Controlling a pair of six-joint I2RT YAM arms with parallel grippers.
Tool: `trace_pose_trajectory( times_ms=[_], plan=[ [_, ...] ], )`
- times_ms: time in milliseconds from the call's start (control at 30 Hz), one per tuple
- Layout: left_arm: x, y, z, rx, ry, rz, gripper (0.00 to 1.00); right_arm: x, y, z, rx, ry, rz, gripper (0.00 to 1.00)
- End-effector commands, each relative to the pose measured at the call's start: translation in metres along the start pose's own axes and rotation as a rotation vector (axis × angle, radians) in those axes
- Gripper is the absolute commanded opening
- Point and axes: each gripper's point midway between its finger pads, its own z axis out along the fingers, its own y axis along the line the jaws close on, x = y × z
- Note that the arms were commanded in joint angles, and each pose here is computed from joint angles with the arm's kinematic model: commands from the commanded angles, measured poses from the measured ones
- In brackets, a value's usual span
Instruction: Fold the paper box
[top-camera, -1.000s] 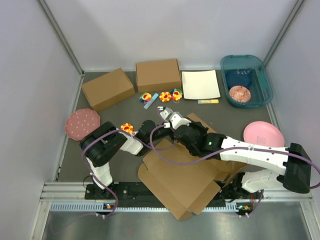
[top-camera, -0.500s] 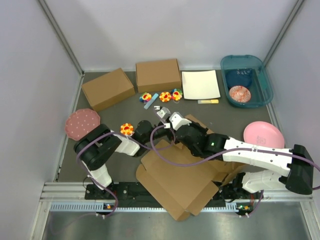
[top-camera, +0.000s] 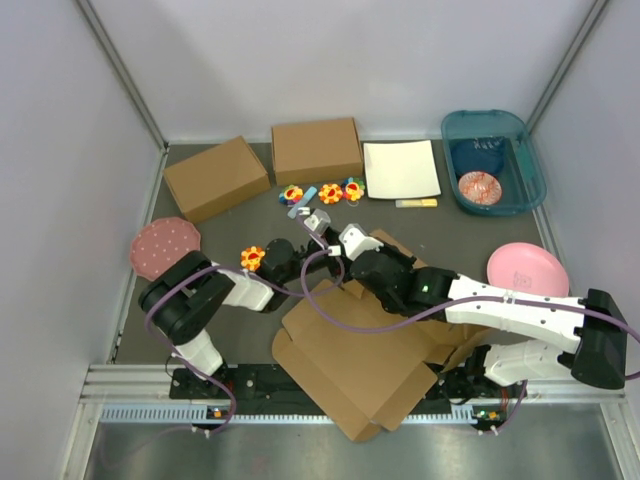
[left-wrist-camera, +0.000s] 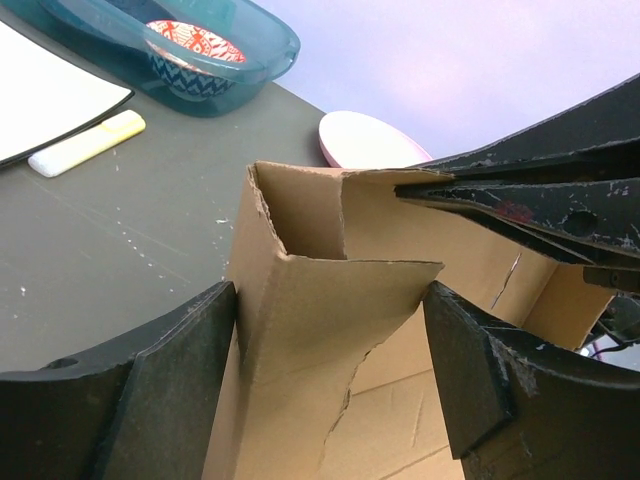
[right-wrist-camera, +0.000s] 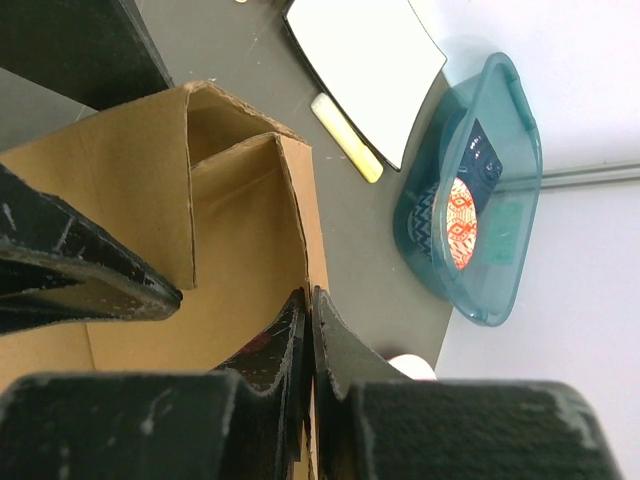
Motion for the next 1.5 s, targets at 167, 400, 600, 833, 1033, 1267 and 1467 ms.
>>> trace_pose_trajectory(
  times_ms=[167, 400, 600, 833, 1033, 1267, 1467],
  plan=[
    [-0.049, -0.029, -0.020, 0.126, -0.229, 0.146, 0.74, 0.005, 0.018, 0.001, -0.024, 0.002, 0.026, 0.00],
    [-0.062, -0.033, -0.035, 0.118, -0.257, 0.154, 0.79, 0.008, 0.018, 0.004, -0.007, 0.012, 0.010, 0.00],
    [-0.059, -0.026, -0.039, 0.089, -0.220, 0.177, 0.80, 0.007, 0.021, 0.004, -0.008, 0.011, 0.008, 0.00],
    [-0.053, -0.009, -0.028, 0.047, -0.202, 0.177, 0.79, 0.002, 0.031, 0.001, -0.034, -0.003, 0.004, 0.00],
    [-0.052, -0.013, -0.017, 0.113, -0.215, 0.132, 0.78, -0.004, 0.045, 0.001, -0.052, -0.009, -0.013, 0.00],
    [-0.049, -0.016, -0.016, 0.129, -0.213, 0.123, 0.79, 0.001, 0.055, 0.003, -0.064, 0.007, -0.026, 0.00],
    [-0.053, -0.021, -0.009, 0.144, -0.226, 0.125, 0.73, -0.007, 0.062, 0.001, -0.111, -0.010, 0.026, 0.00]
  ],
)
